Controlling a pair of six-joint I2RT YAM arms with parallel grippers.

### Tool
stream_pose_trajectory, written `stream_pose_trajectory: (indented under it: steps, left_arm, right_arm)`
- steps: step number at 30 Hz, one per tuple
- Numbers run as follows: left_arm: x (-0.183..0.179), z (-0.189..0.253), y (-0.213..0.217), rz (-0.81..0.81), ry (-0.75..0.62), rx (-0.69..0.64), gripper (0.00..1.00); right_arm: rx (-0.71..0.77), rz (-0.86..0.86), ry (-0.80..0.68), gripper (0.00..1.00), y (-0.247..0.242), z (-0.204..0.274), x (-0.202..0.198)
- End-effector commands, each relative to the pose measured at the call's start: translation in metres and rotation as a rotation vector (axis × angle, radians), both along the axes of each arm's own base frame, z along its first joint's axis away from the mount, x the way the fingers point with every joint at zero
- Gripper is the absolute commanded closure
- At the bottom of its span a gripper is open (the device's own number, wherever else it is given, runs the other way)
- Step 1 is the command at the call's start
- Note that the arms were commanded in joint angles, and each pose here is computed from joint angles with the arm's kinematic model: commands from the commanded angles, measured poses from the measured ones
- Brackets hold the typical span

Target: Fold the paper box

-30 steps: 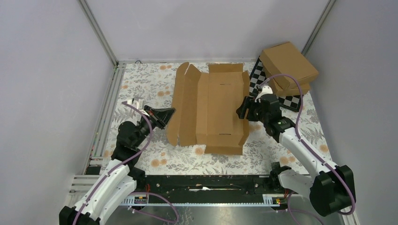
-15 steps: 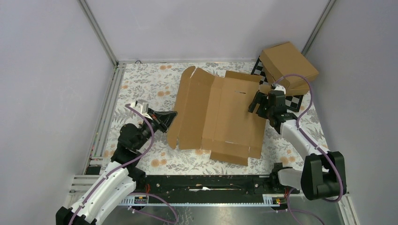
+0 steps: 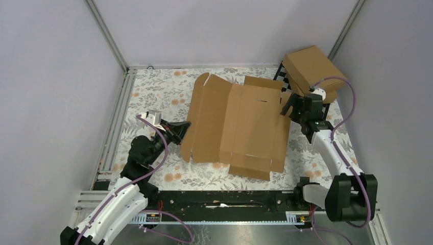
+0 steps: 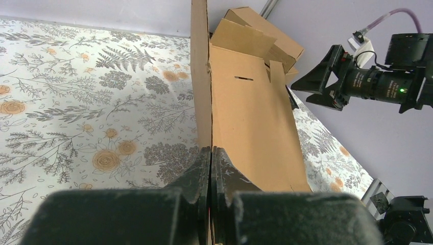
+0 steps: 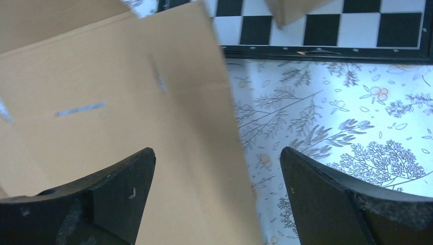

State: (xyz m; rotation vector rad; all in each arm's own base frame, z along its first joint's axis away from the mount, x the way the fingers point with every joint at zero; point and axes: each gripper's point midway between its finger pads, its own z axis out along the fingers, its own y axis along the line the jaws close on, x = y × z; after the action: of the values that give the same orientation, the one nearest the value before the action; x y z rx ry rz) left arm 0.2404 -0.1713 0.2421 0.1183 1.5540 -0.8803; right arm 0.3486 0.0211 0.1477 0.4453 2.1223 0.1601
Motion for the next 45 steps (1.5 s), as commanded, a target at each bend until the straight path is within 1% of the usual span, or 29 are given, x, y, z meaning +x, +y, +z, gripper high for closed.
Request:
stream_pose_trajectory:
  steps: [1, 2, 3, 12, 14, 16, 19, 20, 22, 23, 24, 25, 27, 28, 29, 30, 32, 33, 34, 35, 38, 41, 43, 45]
  left_arm:
    - [0.000, 0.009, 0.003, 0.017, -0.057, -0.005, 1.00]
    - [-0.001, 0.008, 0.003, 0.016, -0.057, -0.005, 1.00]
    - [0.000, 0.008, 0.003, 0.016, -0.056, -0.003, 1.00]
    - [0.000, 0.003, 0.001, 0.008, -0.050, 0.000, 1.00]
    - [0.001, 0.002, 0.000, 0.007, -0.046, 0.001, 1.00]
    - [0.001, 0.001, 0.000, 0.007, -0.040, 0.003, 1.00]
    - [0.003, -0.001, 0.000, 0.009, -0.034, 0.004, 1.00]
    - [0.004, -0.002, 0.000, 0.011, -0.030, 0.006, 1.00]
    - [0.006, -0.006, 0.000, 0.021, -0.017, 0.004, 1.00]
    - [0.009, -0.011, 0.001, 0.035, 0.000, 0.002, 1.00]
    - [0.013, -0.017, 0.003, 0.058, 0.027, -0.012, 0.98]
    - [0.019, -0.023, 0.006, 0.090, 0.062, -0.019, 0.95]
    - [0.034, -0.044, 0.013, 0.165, 0.165, 0.017, 0.91]
    - [0.039, -0.052, 0.014, 0.181, 0.202, 0.038, 0.89]
    - [0.044, -0.057, 0.015, 0.190, 0.228, 0.054, 0.84]
    - [0.048, -0.060, 0.014, 0.186, 0.246, 0.057, 0.76]
    - [0.054, -0.067, 0.011, 0.170, 0.287, 0.048, 0.49]
    - [0.058, -0.071, 0.012, 0.170, 0.311, 0.040, 0.39]
    - [0.062, -0.075, 0.013, 0.171, 0.334, 0.032, 0.31]
    - [0.067, -0.082, 0.015, 0.174, 0.366, 0.028, 0.26]
    - [0.082, -0.096, 0.024, 0.176, 0.427, -0.021, 0.24]
    - [0.100, -0.113, 0.042, 0.210, 0.506, -0.049, 0.25]
    - [0.112, -0.120, 0.054, 0.255, 0.539, -0.026, 0.25]
    - [0.125, -0.120, 0.064, 0.310, 0.543, 0.019, 0.24]
  right_arm:
    - [0.124, -0.080, -0.016, 0.00, -0.022, -0.006, 0.017]
    - [0.168, -0.055, -0.007, 0.00, -0.017, -0.012, 0.019]
    - [0.196, -0.028, -0.028, 0.00, -0.013, -0.011, 0.025]
    - [0.362, 0.200, 0.023, 0.00, 0.032, -0.034, 0.035]
    - [0.368, 0.216, 0.021, 0.07, 0.034, -0.032, 0.034]
    - [0.365, 0.222, 0.012, 0.18, 0.035, -0.029, 0.031]
    - [0.359, 0.237, -0.014, 0.42, 0.036, -0.022, 0.027]
    - [0.353, 0.238, -0.024, 0.56, 0.036, -0.019, 0.026]
    - [0.340, 0.246, -0.044, 0.79, 0.035, -0.013, 0.024]
    - [0.337, 0.252, -0.052, 0.91, 0.036, -0.010, 0.024]
    - [0.336, 0.263, -0.062, 0.99, 0.037, -0.006, 0.024]
    - [0.336, 0.272, -0.069, 1.00, 0.038, -0.003, 0.023]
    - [0.330, 0.291, -0.084, 1.00, 0.041, 0.002, 0.022]
    - [0.313, 0.294, -0.092, 1.00, 0.041, 0.005, 0.022]
    - [0.291, 0.293, -0.092, 1.00, 0.041, 0.006, 0.021]
    - [0.269, 0.292, -0.086, 1.00, 0.041, 0.005, 0.020]
    - [0.239, 0.296, -0.070, 1.00, 0.043, 0.003, 0.020]
    - [0.231, 0.302, -0.064, 1.00, 0.045, 0.003, 0.019]
    - [0.219, 0.303, -0.057, 1.00, 0.045, 0.002, 0.019]
    - [0.208, 0.305, -0.052, 1.00, 0.046, 0.001, 0.019]
    - [0.202, 0.301, -0.048, 1.00, 0.046, 0.000, 0.020]
    - [0.208, 0.305, -0.048, 1.00, 0.047, 0.002, 0.020]
    - [0.212, 0.306, -0.043, 1.00, 0.047, 0.001, 0.020]
    - [0.214, 0.305, -0.040, 1.00, 0.048, 0.000, 0.020]
